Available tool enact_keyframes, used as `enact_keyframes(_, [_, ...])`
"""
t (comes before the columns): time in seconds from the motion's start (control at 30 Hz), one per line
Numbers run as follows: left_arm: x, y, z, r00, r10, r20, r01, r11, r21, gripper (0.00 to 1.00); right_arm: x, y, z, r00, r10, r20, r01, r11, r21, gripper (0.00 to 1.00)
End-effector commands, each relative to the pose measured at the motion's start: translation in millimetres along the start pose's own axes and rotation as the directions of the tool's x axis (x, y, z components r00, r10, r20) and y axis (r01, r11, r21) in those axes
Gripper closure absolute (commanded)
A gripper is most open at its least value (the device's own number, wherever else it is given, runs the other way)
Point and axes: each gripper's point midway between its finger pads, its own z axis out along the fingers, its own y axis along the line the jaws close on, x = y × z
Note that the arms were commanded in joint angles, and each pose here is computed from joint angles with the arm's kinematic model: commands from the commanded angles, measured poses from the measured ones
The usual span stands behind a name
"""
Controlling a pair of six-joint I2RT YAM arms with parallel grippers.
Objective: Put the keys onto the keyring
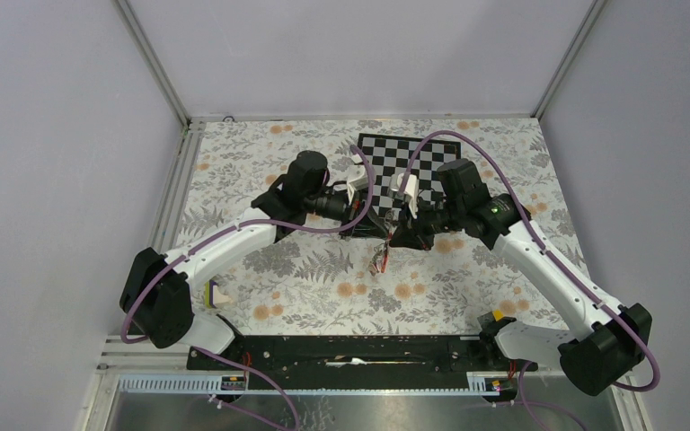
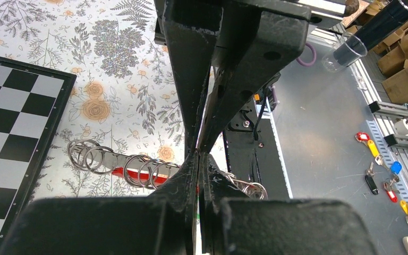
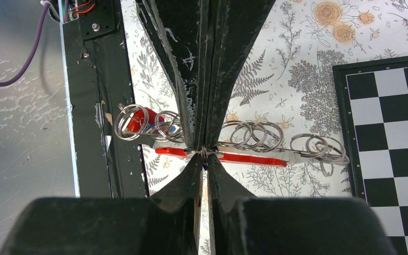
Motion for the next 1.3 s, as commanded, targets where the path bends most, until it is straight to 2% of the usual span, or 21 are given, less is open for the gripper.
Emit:
enact_keyframes(0.0, [-38.8, -16.5, -6.4, 0.989, 0.118, 0.091, -0.122, 0.992, 0.035, 1.00, -5.9, 3.1, 4.5, 0.999, 0.006, 0.036, -0.005, 0.999, -0.040, 0.89])
enact_keyframes(0.27, [-41.1, -14.2, -8.5, 0.989, 0.101, 0.112, -0.105, 0.994, 0.039, 1.00, -2.1, 2.7, 7.1, 0.999, 0.008, 0.038, -0.007, 0.999, -0.041, 0.85])
enact_keyframes(0.63, [-35.5, -10.6, -12.4, 0.989, 0.095, 0.113, -0.098, 0.995, 0.028, 1.00, -17.1, -0.9, -7.7, 0.996, -0.044, 0.075, 0.042, 0.999, 0.023, 0.68])
enact_keyframes(0.93, [-31.5, -10.8, -12.8, 0.990, 0.089, 0.108, -0.093, 0.995, 0.032, 1.00, -31.7, -4.4, -24.6, 0.990, -0.104, 0.100, 0.096, 0.992, 0.085, 0.64])
enact_keyframes(1.27, [-28.6, -10.6, -11.9, 0.992, 0.076, 0.103, -0.081, 0.996, 0.041, 1.00, -34.9, -6.0, -16.9, 0.989, -0.095, 0.113, 0.090, 0.995, 0.047, 0.63])
